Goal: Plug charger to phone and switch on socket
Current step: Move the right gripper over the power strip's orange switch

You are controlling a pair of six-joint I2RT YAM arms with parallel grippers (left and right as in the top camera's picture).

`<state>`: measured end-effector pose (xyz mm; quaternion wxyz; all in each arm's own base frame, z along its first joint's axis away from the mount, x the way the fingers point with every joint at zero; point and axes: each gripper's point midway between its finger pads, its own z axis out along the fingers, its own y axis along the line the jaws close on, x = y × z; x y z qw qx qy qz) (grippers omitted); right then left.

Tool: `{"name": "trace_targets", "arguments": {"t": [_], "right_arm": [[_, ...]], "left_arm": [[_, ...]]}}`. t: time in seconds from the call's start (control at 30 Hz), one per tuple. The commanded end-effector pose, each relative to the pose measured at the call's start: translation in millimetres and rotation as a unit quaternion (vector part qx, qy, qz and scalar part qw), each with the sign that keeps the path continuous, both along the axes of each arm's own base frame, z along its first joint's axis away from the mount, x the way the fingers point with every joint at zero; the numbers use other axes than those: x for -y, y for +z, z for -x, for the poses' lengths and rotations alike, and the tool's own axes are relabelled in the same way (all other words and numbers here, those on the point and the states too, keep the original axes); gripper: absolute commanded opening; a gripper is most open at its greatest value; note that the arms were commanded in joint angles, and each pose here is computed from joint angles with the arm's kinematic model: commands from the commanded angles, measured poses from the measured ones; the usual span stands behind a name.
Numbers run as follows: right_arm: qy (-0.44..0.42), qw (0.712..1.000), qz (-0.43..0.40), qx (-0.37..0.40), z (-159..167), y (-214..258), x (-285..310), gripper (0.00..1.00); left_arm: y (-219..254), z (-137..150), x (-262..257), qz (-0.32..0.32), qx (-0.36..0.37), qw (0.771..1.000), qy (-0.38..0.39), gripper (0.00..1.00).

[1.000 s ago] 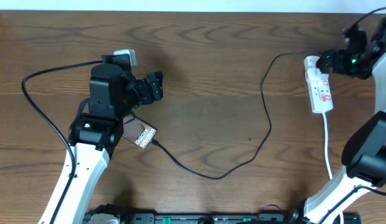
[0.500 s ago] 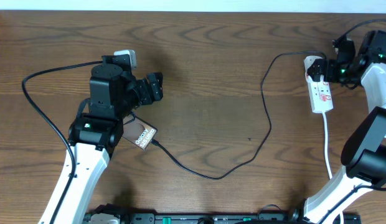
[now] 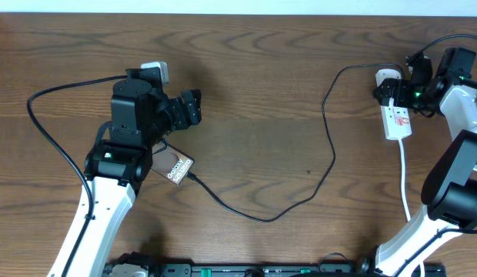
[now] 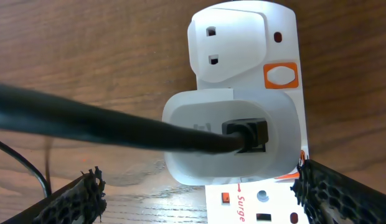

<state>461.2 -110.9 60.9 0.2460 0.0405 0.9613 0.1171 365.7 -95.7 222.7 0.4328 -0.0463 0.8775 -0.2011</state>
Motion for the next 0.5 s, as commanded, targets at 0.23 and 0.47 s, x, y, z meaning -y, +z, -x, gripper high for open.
{"name": "trace_targets", "arguments": {"t": [0.23, 0.47], "right_arm": [[-0.010, 1.000, -0.005, -0.007, -0.6, -4.3, -3.6, 0.99], [-0.010, 1.000, -0.013, -0.021, 0.8, -18.3, -6.0, 0.99]], "left_arm": [[2.6, -0.4, -2.0, -0.013, 0.003, 1.000, 0.000, 0.89], [1.7, 0.2, -2.2, -0.013, 0.001, 1.000, 0.001, 0.89]]}}
